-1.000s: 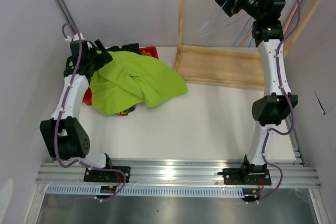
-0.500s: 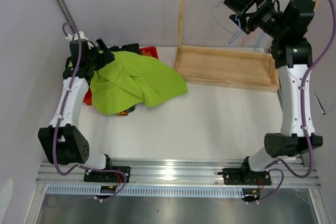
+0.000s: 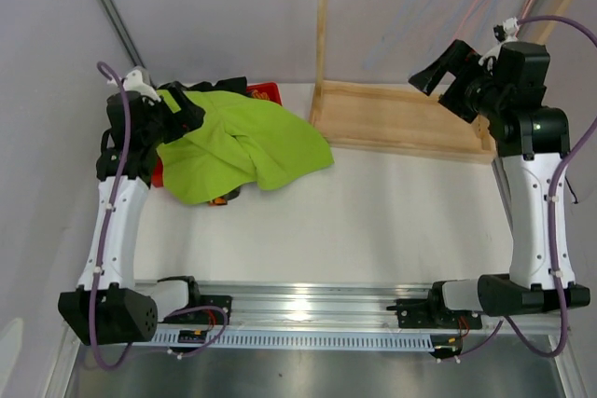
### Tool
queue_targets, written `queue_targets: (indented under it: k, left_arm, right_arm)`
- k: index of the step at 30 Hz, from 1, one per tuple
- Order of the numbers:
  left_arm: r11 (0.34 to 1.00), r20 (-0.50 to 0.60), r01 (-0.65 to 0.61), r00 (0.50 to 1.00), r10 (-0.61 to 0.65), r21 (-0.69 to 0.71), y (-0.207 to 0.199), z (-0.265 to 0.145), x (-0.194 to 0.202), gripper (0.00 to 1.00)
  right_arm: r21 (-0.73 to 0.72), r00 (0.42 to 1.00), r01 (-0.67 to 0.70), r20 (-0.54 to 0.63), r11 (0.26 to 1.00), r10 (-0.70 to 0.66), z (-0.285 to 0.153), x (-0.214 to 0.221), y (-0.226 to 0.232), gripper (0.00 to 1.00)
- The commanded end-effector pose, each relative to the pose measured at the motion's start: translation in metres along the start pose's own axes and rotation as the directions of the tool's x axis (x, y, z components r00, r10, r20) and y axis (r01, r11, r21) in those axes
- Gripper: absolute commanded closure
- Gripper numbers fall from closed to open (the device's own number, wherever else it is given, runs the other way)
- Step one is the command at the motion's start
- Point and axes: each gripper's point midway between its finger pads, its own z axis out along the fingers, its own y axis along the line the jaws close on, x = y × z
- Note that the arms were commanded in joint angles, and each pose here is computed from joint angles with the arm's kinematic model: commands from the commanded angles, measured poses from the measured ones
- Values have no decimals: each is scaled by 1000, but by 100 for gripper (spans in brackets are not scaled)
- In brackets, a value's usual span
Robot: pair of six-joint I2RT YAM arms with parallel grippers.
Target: Remove the shorts from the hanger
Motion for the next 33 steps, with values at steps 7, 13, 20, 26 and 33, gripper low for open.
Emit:
queue_targets:
  k: [7,13,20,26,33]
  left_arm:
    - [966,49,-134,991,127,222,-41,-73,19,1]
    - [943,181,-168,976,119,287,-58,-148,16,1]
    - [941,263,-211,955,140,265,-60,-195,9,4]
    - [952,266,-211,953,149,223,-47,-190,18,3]
    - [954,290,-240,940,181,181,-43,-196,9,2]
  right_arm:
    - [287,972,165,112,944,-204,-92,9,-51,1]
    - [2,916,278,299,961,-266,-197,32,6,1]
    - [-58,842,367,446,929,-305,-266,51,21,1]
    - [-90,825,402,466,911,-318,-269,54,27,1]
    - [-153,827,415,474,897,-301,-258,53,37,1]
